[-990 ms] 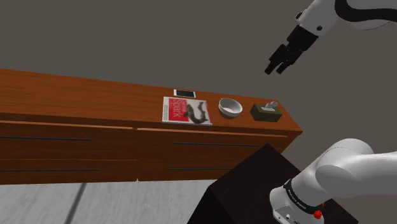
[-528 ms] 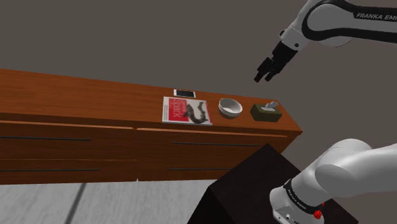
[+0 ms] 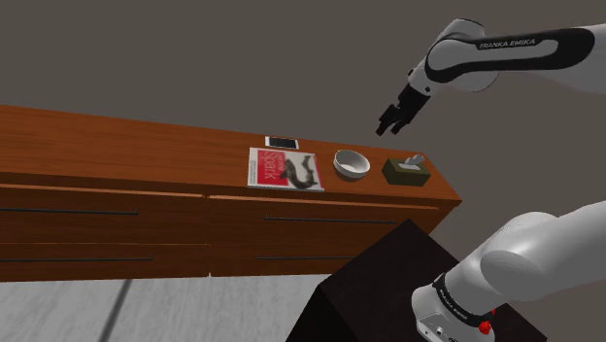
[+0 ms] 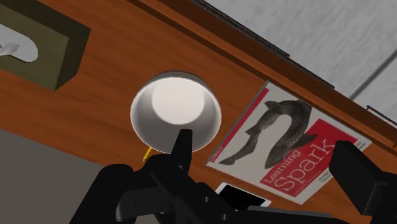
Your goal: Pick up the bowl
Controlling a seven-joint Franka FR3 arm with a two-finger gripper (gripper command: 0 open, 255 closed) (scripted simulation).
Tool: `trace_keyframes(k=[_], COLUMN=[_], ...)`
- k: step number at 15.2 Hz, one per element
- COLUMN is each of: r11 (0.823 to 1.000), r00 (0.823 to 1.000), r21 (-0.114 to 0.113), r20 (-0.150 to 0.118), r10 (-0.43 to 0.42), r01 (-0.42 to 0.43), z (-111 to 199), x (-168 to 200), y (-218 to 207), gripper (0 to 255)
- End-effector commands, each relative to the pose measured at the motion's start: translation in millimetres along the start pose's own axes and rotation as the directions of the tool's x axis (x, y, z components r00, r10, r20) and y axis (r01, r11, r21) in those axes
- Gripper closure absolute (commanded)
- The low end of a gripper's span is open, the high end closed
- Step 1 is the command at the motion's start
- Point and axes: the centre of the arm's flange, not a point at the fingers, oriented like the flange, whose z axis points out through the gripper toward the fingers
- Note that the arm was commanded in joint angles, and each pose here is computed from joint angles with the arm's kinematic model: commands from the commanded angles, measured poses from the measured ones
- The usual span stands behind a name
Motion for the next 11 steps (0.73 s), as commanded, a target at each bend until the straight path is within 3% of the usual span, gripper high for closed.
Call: trace_keyframes(k=[1, 11], r11=[1.0, 1.0], r00=[1.0, 1.0], r21=[0.003, 0.021], r20=[0.004, 0.029], r10=[0.001, 0.006], r01=[-0.001, -0.007], z=[18, 116], x=[8, 58], y=[19, 99], gripper=[0, 0])
